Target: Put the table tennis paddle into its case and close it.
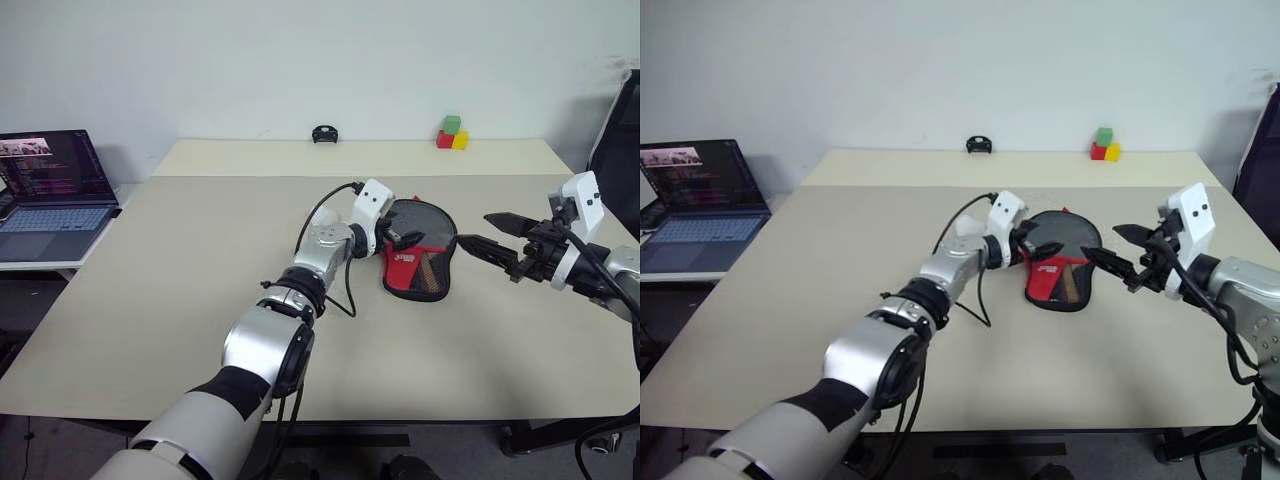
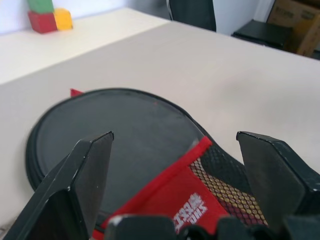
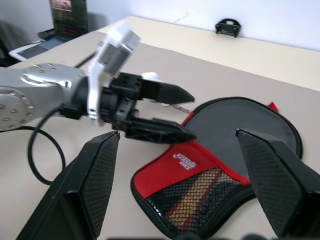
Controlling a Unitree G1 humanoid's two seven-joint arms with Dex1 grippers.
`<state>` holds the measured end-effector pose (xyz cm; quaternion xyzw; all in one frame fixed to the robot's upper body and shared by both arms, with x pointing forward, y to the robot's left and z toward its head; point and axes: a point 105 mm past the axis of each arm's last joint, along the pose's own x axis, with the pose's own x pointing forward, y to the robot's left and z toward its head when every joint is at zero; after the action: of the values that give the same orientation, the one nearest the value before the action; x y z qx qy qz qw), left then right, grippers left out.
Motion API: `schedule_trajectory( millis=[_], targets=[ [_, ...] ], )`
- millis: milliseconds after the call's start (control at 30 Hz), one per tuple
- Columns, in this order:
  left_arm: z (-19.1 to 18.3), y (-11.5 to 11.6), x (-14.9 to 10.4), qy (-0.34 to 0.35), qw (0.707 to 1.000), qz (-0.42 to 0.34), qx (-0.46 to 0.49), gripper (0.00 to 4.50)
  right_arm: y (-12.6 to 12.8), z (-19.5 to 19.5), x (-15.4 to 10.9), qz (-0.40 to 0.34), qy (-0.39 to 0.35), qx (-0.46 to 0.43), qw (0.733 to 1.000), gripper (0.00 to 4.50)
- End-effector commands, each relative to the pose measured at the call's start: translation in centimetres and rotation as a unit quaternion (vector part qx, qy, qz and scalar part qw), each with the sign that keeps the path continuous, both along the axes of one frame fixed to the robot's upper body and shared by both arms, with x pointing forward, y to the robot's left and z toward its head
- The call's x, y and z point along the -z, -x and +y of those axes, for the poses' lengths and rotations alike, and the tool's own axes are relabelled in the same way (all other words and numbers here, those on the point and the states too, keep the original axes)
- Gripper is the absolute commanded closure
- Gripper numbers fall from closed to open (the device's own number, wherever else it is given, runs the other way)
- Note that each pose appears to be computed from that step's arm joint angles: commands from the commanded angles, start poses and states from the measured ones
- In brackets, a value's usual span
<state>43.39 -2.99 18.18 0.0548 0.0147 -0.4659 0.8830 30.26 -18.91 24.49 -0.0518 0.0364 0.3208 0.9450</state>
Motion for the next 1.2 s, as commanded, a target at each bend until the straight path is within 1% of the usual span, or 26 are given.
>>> schedule_trajectory(
  millis=[33, 133, 200, 267, 333, 433, 533, 600, 800, 1033, 1200],
  targets=[
    [2.0, -0.3, -3.3, 0.032, 0.998, -0.052, 0.018, 0.18, -0.7, -0.3, 0.6, -0.001, -0.014, 0.025, 1.0, 0.44],
    [4.1, 0.1, -3.6, 0.055, 0.996, -0.05, 0.049, 0.18, -2.4, -1.0, 2.0, 0.018, -0.025, 0.069, 0.997, 0.44],
    [6.1, 1.2, -3.5, 0.036, 0.993, -0.07, 0.089, 0.18, -3.6, -1.3, 2.9, 0.033, -0.025, 0.086, 0.995, 0.03],
    [7.9, 2.2, -3.5, 0.023, 0.99, -0.081, 0.111, 0.18, -4.6, -1.6, 3.6, 0.045, -0.027, 0.097, 0.994, 0.01],
    [9.3, 3.1, -3.8, 0.024, 0.989, -0.083, 0.12, 0.18, -5.6, -2.0, 4.0, 0.05, -0.023, 0.117, 0.992, 0.01],
    [12.1, 5.6, -4.4, 0.012, 0.986, -0.086, 0.141, 0.18, -7.3, -2.8, 5.3, 0.076, -0.022, 0.146, 0.986, 0.01],
    [13.8, 8.0, -4.1, -0.028, 0.984, -0.084, 0.154, 0.18, -8.4, -2.9, 6.6, 0.102, -0.027, 0.154, 0.982, 0.01],
    [14.7, 8.8, -3.9, -0.049, 0.985, -0.083, 0.143, 0.18, -9.0, -2.8, 7.5, 0.118, -0.028, 0.155, 0.98, 0.01],
    [16.0, 9.8, -4.2, -0.061, 0.989, -0.087, 0.104, 0.18, -10.7, -1.5, 9.9, 0.138, -0.013, 0.15, 0.979, 0.01],
    [16.3, 9.7, -4.4, -0.063, 0.99, -0.089, 0.088, 0.18, -12.1, -0.8, 12.0, 0.15, 0.027, 0.148, 0.977, 0.01],
    [16.3, 9.5, -4.5, -0.066, 0.99, -0.093, 0.084, 0.18, -12.4, -0.2, 12.8, 0.168, 0.029, 0.131, 0.977, 0.01]
  ],
)
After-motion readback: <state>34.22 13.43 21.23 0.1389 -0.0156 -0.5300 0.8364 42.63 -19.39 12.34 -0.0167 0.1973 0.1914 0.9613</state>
